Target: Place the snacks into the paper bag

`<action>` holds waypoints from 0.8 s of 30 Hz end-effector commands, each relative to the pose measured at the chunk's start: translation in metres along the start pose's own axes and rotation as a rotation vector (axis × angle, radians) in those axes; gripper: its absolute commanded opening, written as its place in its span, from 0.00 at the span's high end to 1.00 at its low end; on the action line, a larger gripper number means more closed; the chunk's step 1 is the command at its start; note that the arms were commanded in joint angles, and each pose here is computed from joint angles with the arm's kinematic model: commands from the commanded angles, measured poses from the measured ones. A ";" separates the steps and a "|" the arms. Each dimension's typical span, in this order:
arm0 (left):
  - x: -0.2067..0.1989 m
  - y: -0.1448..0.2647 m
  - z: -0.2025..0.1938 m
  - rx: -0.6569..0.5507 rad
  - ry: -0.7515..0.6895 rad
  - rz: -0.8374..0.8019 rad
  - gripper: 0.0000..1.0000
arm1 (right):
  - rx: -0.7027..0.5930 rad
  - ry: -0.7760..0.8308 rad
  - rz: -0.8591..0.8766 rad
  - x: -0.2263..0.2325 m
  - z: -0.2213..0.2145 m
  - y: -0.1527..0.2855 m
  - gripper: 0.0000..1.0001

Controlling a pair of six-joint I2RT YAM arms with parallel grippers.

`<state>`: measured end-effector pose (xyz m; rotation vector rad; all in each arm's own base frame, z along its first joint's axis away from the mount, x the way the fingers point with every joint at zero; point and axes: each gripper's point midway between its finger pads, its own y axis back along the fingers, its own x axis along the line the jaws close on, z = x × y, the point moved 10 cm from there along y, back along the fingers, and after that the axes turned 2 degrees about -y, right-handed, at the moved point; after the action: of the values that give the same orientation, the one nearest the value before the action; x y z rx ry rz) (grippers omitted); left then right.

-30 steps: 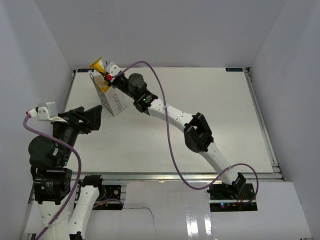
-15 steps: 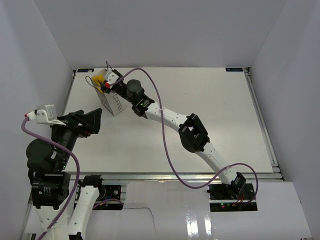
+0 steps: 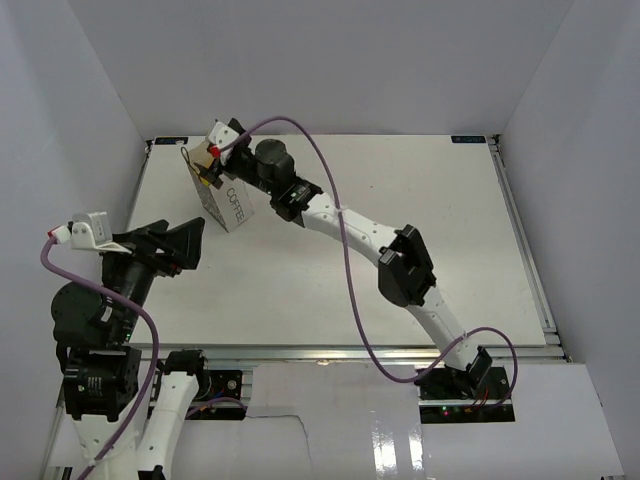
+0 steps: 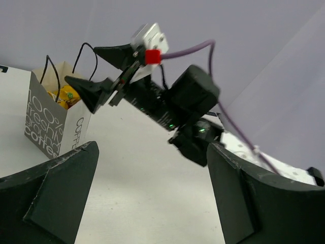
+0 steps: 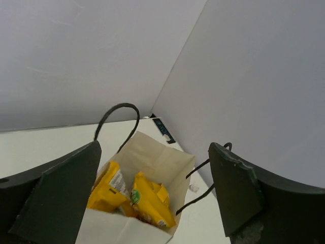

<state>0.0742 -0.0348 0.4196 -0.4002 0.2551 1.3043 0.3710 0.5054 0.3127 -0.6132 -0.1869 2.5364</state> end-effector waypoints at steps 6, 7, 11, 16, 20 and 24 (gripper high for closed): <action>0.016 -0.042 -0.044 0.190 0.038 -0.111 0.02 | 0.301 -0.305 0.175 -0.091 0.087 0.131 0.10; 0.018 -0.047 -0.049 0.203 0.039 -0.119 0.02 | 0.357 -0.341 0.159 -0.116 0.070 0.158 0.10; 0.030 -0.064 -0.068 0.235 0.036 -0.135 0.02 | 0.560 -0.413 -0.066 -0.163 0.026 0.257 0.10; 0.041 -0.091 -0.088 0.282 0.051 -0.173 0.02 | 0.744 -0.374 -0.439 -0.190 0.022 0.352 0.10; 0.051 -0.112 -0.103 0.317 0.071 -0.178 0.02 | 0.806 -0.364 -0.580 -0.185 0.023 0.397 0.10; 0.057 -0.122 -0.111 0.334 0.086 -0.168 0.02 | 0.873 -0.365 -0.718 -0.183 0.027 0.426 0.10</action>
<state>0.2063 -0.0565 0.3075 -0.1521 0.5472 1.0925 0.3125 0.0625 0.2884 0.2726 0.5211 1.8779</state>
